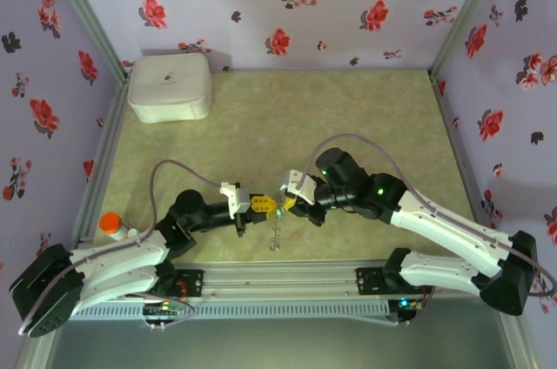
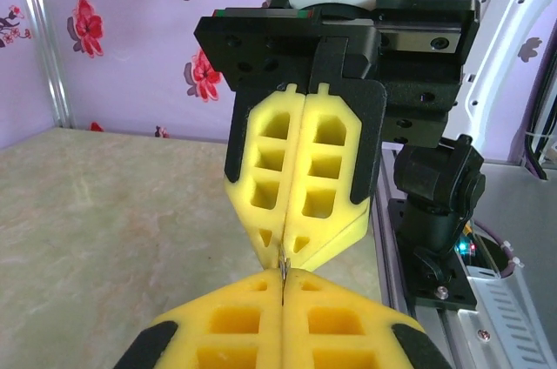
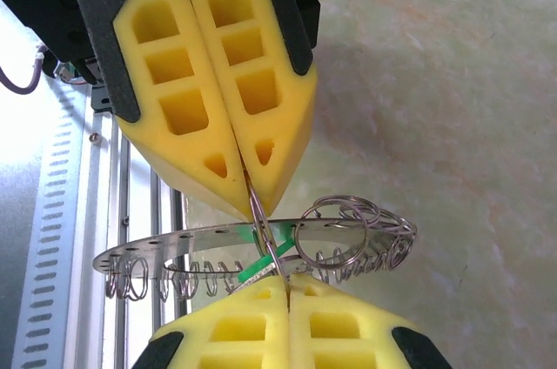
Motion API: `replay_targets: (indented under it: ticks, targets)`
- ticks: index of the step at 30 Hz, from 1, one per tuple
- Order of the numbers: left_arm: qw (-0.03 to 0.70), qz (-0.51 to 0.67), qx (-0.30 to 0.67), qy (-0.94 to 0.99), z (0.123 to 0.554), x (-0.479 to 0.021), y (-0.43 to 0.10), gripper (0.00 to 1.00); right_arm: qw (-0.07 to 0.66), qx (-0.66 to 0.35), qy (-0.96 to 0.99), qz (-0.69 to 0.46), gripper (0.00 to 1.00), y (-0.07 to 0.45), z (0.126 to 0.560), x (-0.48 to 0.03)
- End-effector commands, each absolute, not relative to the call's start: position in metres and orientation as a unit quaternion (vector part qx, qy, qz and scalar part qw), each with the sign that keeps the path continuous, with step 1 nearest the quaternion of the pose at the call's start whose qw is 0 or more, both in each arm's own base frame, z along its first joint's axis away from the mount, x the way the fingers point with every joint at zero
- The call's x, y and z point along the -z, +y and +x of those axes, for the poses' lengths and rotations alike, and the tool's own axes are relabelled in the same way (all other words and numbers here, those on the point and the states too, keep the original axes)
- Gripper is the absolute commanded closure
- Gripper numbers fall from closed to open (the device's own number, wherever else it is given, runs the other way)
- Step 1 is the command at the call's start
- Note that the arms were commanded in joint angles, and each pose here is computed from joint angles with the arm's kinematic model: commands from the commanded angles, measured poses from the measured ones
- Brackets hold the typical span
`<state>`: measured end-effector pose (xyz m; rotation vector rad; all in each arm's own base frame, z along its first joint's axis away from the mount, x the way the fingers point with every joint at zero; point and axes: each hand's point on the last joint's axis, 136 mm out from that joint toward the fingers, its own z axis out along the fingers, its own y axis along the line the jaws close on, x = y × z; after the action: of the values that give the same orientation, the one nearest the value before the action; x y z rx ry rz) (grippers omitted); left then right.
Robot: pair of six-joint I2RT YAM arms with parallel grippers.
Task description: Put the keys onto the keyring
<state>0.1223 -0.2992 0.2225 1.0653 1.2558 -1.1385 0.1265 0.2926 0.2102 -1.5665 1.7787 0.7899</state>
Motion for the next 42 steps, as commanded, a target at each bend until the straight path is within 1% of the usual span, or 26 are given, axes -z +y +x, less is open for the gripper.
replay_targets:
  ticks: [1,7,12,17,18,20,23,26,31,42]
  targets:
    - [0.566,0.438,0.489,0.498,0.121,-0.244,-0.298,1.0,0.32,-0.307,0.67,-0.596,1.0,0.293,0.125,-0.218]
    - [0.58,0.428,0.499,0.481,0.12,-0.258,-0.296,1.0,0.318,-0.292,0.692,-0.578,1.0,0.289,0.133,-0.207]
    - [0.597,0.412,0.513,0.459,0.12,-0.274,-0.296,1.0,0.306,-0.333,0.687,-0.569,1.0,0.301,0.127,-0.207]
    - [0.595,0.408,0.516,0.462,0.123,-0.272,-0.298,1.0,0.33,-0.337,0.677,-0.565,1.0,0.3,0.127,-0.218]
    - [0.593,0.409,0.516,0.464,0.123,-0.27,-0.299,1.0,0.336,-0.334,0.676,-0.564,0.98,0.299,0.128,-0.22]
    - [0.59,0.41,0.515,0.468,0.123,-0.267,-0.299,1.0,0.349,-0.328,0.675,-0.562,0.9,0.296,0.13,-0.224]
    - [0.585,0.408,0.517,0.473,0.124,-0.263,-0.299,1.0,0.369,-0.313,0.669,-0.564,0.83,0.289,0.132,-0.226]
    - [0.581,0.407,0.52,0.476,0.124,-0.261,-0.3,1.0,0.379,-0.309,0.662,-0.568,0.79,0.285,0.13,-0.228]
    - [0.574,0.408,0.524,0.478,0.123,-0.259,-0.301,1.0,0.376,-0.339,0.645,-0.573,0.78,0.292,0.123,-0.233]
    - [0.565,0.413,0.533,0.476,0.12,-0.259,-0.304,1.0,0.382,-0.362,0.638,-0.562,0.81,0.302,0.125,-0.235]
